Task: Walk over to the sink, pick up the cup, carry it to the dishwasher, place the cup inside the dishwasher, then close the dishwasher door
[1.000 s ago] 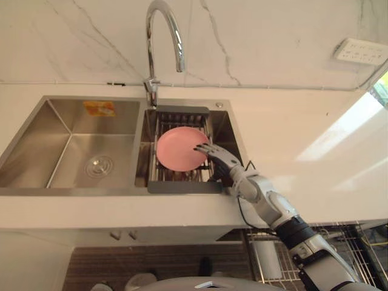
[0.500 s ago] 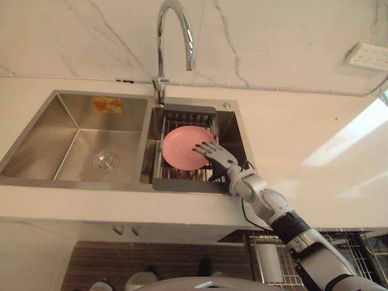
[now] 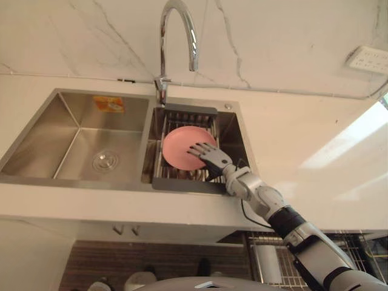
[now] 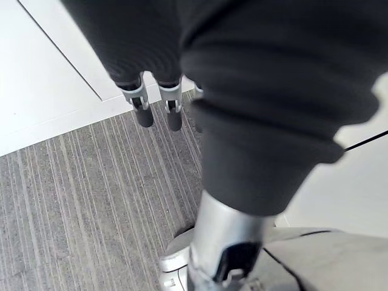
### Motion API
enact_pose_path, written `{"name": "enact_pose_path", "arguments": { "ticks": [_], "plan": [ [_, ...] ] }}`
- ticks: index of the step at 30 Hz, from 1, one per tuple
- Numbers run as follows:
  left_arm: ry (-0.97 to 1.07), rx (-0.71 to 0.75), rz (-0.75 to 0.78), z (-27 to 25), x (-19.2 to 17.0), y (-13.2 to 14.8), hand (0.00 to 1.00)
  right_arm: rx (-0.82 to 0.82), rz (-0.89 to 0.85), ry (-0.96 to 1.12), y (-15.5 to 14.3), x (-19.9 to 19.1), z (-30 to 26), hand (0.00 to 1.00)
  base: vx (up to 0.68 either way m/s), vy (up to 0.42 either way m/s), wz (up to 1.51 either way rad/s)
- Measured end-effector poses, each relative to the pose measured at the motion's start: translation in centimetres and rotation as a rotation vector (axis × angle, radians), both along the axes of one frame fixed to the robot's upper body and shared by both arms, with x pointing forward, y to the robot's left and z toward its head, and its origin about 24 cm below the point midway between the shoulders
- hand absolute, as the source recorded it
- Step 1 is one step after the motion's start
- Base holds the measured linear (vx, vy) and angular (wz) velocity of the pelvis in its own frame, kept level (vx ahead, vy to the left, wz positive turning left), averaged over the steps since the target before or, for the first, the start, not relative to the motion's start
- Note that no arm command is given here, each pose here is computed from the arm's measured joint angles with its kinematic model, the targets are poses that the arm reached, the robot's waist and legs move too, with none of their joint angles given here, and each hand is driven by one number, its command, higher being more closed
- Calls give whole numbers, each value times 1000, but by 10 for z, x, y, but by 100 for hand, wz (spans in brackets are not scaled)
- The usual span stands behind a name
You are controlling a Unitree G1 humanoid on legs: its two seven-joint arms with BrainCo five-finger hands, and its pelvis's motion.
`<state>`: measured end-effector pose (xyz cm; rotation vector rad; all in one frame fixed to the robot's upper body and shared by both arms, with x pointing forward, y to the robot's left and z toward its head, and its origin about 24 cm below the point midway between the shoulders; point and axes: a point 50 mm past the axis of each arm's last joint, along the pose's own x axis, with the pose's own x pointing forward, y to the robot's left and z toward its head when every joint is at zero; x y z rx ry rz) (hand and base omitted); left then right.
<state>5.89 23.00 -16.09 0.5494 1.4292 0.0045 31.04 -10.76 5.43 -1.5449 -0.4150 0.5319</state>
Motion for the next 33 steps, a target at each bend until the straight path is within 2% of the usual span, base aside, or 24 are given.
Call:
{"name": "enact_pose_path", "arguments": {
  "ticks": [8, 14, 21, 33],
  "plan": [
    [-24, -13, 16, 0, 1, 1, 0, 19, -98, -179, -15, 14, -6, 0, -45, -6, 10],
    [-33, -14, 14, 0, 1, 1, 0, 37, -140, -226, -17, 15, -10, 0, -3, -1, 3],
    [-34, -14, 14, 0, 0, 1, 0, 57, -188, -200, -19, 15, -16, 0, 1, 2, 0],
    [-70, -25, 76, 1, -6, 2, 0, 200, -311, -228, -31, 18, -15, 0, -22, 0, 2]
  ]
}}
